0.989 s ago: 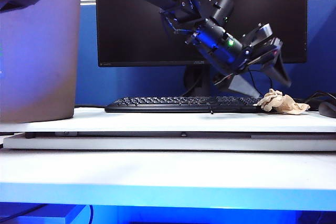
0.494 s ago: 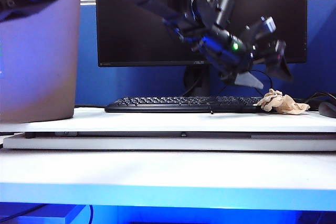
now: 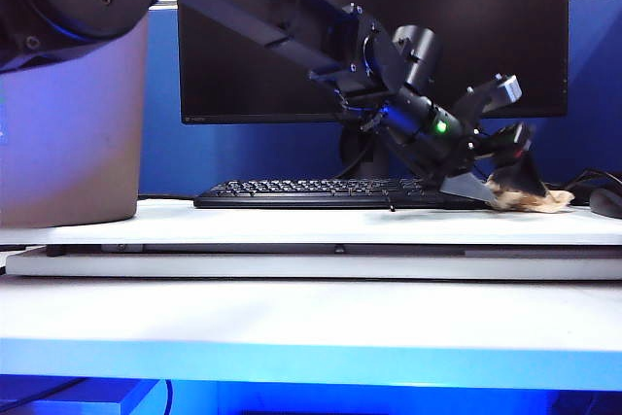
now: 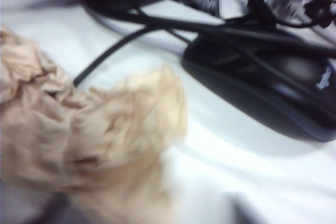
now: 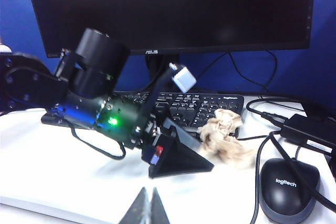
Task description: Pick up all paper balls from the table and place them in the pink trash can.
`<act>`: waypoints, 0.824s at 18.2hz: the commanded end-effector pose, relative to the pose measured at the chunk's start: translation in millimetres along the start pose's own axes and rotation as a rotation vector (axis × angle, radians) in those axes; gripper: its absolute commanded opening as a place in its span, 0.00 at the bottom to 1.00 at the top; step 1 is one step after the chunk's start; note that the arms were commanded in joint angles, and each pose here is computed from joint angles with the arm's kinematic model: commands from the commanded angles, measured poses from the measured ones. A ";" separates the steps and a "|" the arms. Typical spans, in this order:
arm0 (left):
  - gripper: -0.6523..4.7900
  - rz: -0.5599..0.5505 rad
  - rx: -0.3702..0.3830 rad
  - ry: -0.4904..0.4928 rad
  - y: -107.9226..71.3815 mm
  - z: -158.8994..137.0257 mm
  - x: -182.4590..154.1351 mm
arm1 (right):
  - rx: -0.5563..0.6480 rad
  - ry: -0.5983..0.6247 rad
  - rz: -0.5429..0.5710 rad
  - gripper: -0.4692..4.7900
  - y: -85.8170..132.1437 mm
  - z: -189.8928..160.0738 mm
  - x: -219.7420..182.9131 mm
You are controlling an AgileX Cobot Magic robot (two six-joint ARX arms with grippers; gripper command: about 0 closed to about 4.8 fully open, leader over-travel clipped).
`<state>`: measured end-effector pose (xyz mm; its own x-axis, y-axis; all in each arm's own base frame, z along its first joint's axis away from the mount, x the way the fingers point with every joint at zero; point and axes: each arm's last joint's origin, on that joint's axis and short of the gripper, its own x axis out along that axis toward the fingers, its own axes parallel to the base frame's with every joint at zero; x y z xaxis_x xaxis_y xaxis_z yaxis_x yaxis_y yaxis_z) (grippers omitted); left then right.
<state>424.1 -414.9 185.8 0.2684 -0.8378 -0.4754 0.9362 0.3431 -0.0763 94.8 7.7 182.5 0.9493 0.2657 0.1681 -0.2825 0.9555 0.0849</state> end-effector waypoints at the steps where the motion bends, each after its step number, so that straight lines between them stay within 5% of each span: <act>1: 0.11 0.082 0.029 -0.032 -3.2 7.6 0.7 | -0.008 -0.033 0.004 0.08 0.9 5.6 -0.3; 6: 0.11 0.071 0.006 0.022 -9.7 16.4 -11.1 | -0.011 -0.043 0.004 0.08 1.3 8.9 -0.6; 9: 0.11 0.119 0.066 0.037 -18.0 45.2 -42.5 | -0.012 -0.046 0.005 0.08 1.4 9.3 -0.6; 15: 0.11 0.455 0.316 -0.077 -63.1 157.4 -204.7 | -0.017 -0.064 0.008 0.08 1.7 11.2 -0.7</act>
<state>356.3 -343.4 406.1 0.6202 -0.7022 -0.3497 0.7830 0.5278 0.3290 93.4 7.7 188.6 0.9422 0.2657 0.2042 -0.2855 0.9555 0.0740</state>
